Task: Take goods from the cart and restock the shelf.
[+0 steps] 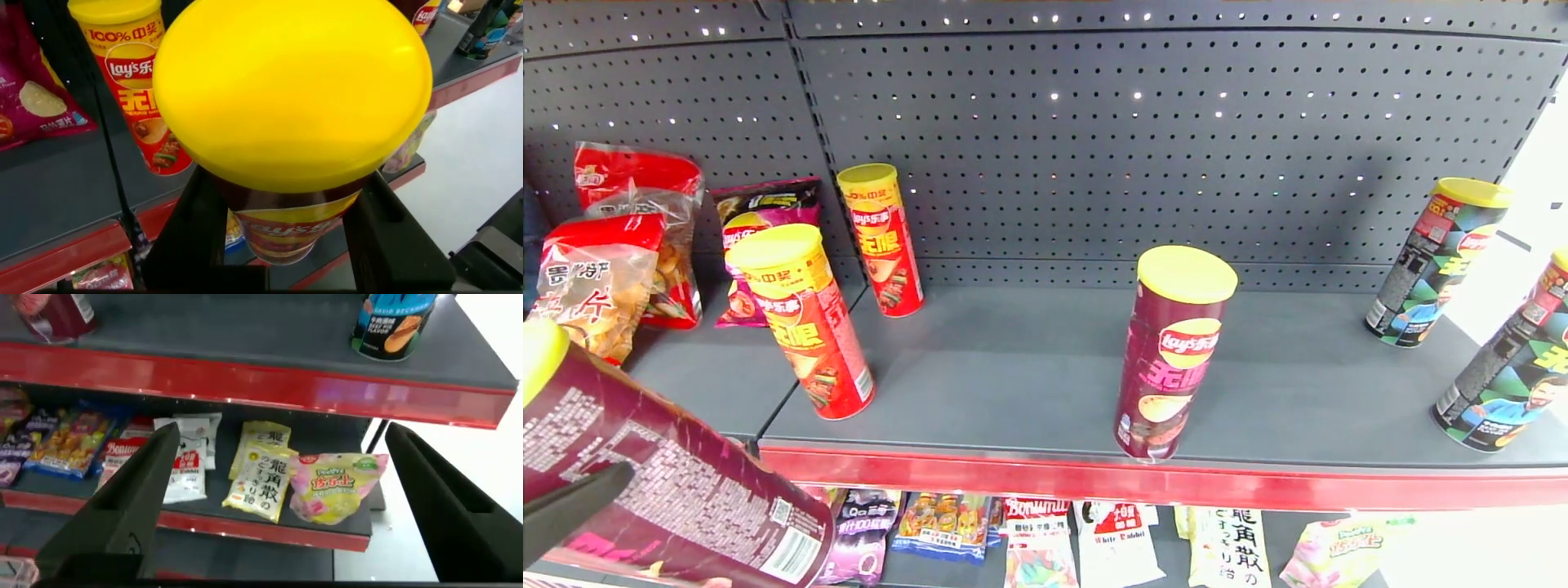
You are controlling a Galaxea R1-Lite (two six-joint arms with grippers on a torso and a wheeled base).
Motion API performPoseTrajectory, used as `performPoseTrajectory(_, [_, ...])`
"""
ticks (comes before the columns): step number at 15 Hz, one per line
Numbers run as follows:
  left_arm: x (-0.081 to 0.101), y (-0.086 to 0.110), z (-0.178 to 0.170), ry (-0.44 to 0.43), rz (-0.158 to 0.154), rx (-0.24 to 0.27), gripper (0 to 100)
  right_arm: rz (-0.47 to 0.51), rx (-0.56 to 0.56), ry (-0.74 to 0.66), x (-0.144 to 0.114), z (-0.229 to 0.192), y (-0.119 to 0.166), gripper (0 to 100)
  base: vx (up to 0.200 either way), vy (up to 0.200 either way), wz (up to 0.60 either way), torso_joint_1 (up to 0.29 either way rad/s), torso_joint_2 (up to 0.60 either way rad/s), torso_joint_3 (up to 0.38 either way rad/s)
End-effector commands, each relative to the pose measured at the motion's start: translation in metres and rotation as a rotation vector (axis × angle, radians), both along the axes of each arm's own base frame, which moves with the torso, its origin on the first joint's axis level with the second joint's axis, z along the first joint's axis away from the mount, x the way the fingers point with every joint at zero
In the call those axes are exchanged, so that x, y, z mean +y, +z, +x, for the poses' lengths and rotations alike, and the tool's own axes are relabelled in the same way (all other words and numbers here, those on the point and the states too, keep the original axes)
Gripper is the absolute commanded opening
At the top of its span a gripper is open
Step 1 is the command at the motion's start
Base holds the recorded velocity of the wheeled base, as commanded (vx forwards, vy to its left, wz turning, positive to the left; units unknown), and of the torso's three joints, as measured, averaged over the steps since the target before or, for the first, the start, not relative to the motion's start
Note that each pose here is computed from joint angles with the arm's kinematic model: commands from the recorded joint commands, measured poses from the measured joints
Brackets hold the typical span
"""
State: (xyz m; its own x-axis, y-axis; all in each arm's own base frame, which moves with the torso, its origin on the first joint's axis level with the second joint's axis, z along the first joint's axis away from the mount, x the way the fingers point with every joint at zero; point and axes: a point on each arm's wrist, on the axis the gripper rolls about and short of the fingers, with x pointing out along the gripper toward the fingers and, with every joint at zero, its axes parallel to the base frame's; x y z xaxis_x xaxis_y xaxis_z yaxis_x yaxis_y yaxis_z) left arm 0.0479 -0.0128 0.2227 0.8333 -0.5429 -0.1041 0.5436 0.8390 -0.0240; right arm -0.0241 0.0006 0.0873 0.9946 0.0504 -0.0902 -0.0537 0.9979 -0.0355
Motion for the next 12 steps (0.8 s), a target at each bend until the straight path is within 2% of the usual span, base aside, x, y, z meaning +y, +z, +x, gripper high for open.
performPoseTrajectory(1, [0.0, -0.007, -0.008, 0.0, 0.001, -0.01, 0, 0.003, -0.061, -0.058, -0.001, -0.003, -0.005, 100, 0.0, 0.0, 0.0, 0.0, 0.0, 0.0])
performPoseTrajectory(2, [0.0, -0.007, -0.01, 0.0, -0.001, -0.016, 0, 0.034, -0.091, -0.149, -0.003, -0.002, -0.005, 100, 0.0, 0.0, 0.0, 0.0, 0.0, 0.0])
performPoseTrajectory(3, [0.0, -0.007, -0.012, 0.0, -0.001, -0.026, 0, 0.053, -0.102, -0.175, -0.003, -0.001, -0.005, 100, 0.0, 0.0, 0.0, 0.0, 0.0, 0.0])
performPoseTrajectory(6, [0.001, -0.013, -0.031, 0.008, -0.004, -0.084, 0, 0.031, -0.101, -0.113, -0.002, -0.001, -0.005, 100, 0.0, 0.0, 0.0, 0.0, 0.0, 0.0])
performPoseTrajectory(8, [0.002, -0.023, -0.047, 0.049, -0.025, -0.113, 0, 0.002, -0.084, -0.026, 0.0, 0.001, -0.012, 100, 0.0, 0.0, 0.0, 0.0, 0.0, 0.0])
performPoseTrajectory(10, [0.003, -0.024, -0.049, 0.128, -0.031, -0.117, 0, 0.027, -0.088, -0.026, 0.0, 0.001, -0.012, 100, 0.0, 0.0, 0.0, 0.0, 0.0, 0.0])
performPoseTrajectory(12, [0.004, -0.022, -0.049, 0.145, -0.037, -0.123, 0, 0.03, -0.086, -0.027, 0.0, 0.001, -0.012, 100, 0.0, 0.0, 0.0, 0.0, 0.0, 0.0])
